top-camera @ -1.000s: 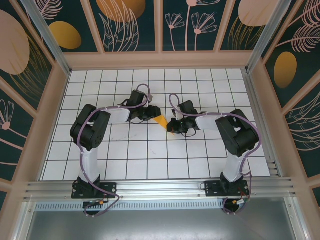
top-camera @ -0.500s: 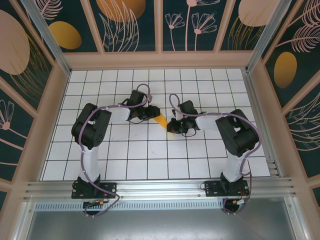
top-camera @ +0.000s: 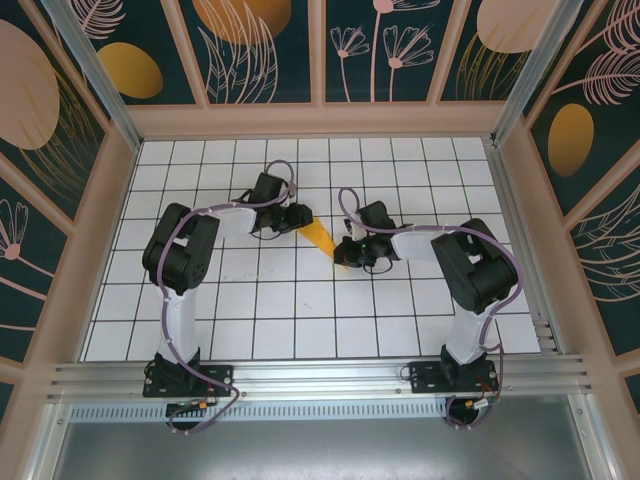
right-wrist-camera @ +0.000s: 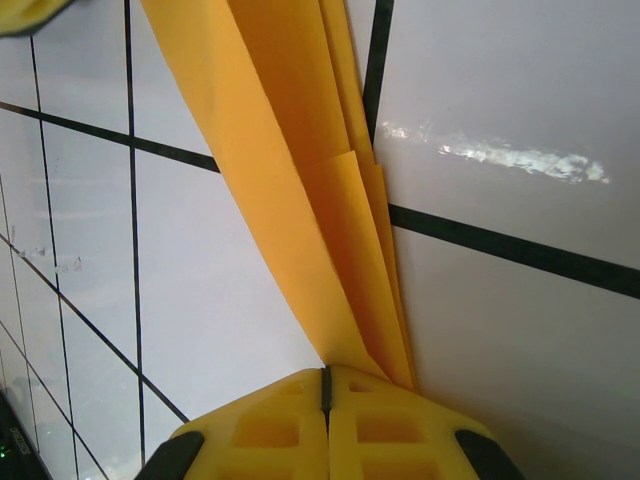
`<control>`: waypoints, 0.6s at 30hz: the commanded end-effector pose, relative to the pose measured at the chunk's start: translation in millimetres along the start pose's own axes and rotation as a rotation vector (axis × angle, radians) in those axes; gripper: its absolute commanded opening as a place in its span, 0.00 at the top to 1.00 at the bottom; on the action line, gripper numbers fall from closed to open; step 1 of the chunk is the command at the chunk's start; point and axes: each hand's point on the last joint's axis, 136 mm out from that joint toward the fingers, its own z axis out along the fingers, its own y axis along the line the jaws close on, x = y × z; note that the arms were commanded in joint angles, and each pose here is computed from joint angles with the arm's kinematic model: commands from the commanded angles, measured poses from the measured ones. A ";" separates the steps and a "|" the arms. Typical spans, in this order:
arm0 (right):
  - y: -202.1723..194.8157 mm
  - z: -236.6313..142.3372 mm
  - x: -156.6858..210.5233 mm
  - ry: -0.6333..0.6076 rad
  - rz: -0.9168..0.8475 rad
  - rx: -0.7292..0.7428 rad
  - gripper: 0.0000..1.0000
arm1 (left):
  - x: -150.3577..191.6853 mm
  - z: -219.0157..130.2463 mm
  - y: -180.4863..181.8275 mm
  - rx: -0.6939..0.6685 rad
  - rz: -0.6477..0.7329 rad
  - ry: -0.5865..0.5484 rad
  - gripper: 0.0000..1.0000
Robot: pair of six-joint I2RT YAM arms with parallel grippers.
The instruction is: Fold a paper plane with a square sheet of paper (pick it up from the middle)
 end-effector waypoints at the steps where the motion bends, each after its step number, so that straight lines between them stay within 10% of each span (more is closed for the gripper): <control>1: -43.9 6.3 29.1 0.075 0.095 0.136 0.95 | -23.7 -6.7 19.1 -0.099 0.019 -0.064 0.61; 18: -37.5 3.6 23.1 0.046 0.090 0.111 0.94 | -4.6 -66.7 -52.7 0.229 0.008 -0.152 0.64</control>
